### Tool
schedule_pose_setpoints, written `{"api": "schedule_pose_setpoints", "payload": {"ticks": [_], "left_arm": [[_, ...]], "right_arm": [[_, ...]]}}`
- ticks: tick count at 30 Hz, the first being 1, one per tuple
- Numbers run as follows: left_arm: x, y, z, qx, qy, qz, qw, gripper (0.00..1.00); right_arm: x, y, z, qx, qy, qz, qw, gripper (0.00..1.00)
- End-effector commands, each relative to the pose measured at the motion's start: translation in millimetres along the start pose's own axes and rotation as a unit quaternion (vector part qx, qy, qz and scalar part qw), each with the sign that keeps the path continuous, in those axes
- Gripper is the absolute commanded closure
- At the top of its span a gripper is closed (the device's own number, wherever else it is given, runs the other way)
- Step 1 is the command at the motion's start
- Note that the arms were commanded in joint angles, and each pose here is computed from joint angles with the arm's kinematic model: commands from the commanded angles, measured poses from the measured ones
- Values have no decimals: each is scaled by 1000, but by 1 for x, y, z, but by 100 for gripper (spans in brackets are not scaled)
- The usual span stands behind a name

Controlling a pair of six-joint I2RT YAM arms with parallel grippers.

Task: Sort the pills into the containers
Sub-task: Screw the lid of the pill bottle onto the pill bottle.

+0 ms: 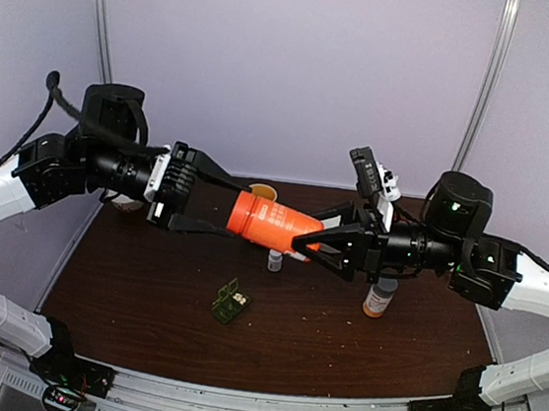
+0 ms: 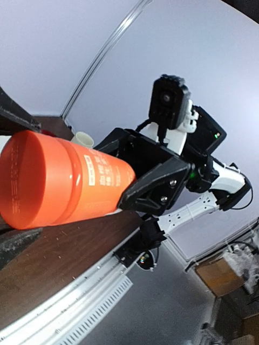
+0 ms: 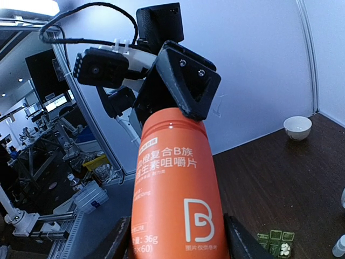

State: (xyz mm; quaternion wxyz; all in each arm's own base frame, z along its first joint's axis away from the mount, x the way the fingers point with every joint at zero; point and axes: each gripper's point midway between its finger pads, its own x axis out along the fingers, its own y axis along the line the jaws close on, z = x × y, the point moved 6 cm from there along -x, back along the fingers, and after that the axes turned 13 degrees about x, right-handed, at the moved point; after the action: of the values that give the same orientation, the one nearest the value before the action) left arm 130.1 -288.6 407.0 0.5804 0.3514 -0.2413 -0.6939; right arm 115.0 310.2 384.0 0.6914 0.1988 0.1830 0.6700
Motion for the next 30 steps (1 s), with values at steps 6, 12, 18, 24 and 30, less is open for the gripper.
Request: {"api": "schedule_pose_setpoints", "payload": {"ticks": [6,12,18,24,30], "left_arm": [[-1,-11,-10,301,56,-13,952,99],[-7,-14,-11,297,68,21,952,60],[-15,-9,-6,188,73,66,977,19],[-25,-7,5,45,22,136,989,13],[-44,33,25,-297,-28,219,929,3]], "right_arm": [[-3,24,14,61,3,94,994,100],[-9,15,12,57,-1,75,996,100],[-31,16,15,-40,-5,15,999,100],[-52,8,16,-146,-14,-76,986,100],[-58,13,24,-258,-49,-125,957,100]]}}
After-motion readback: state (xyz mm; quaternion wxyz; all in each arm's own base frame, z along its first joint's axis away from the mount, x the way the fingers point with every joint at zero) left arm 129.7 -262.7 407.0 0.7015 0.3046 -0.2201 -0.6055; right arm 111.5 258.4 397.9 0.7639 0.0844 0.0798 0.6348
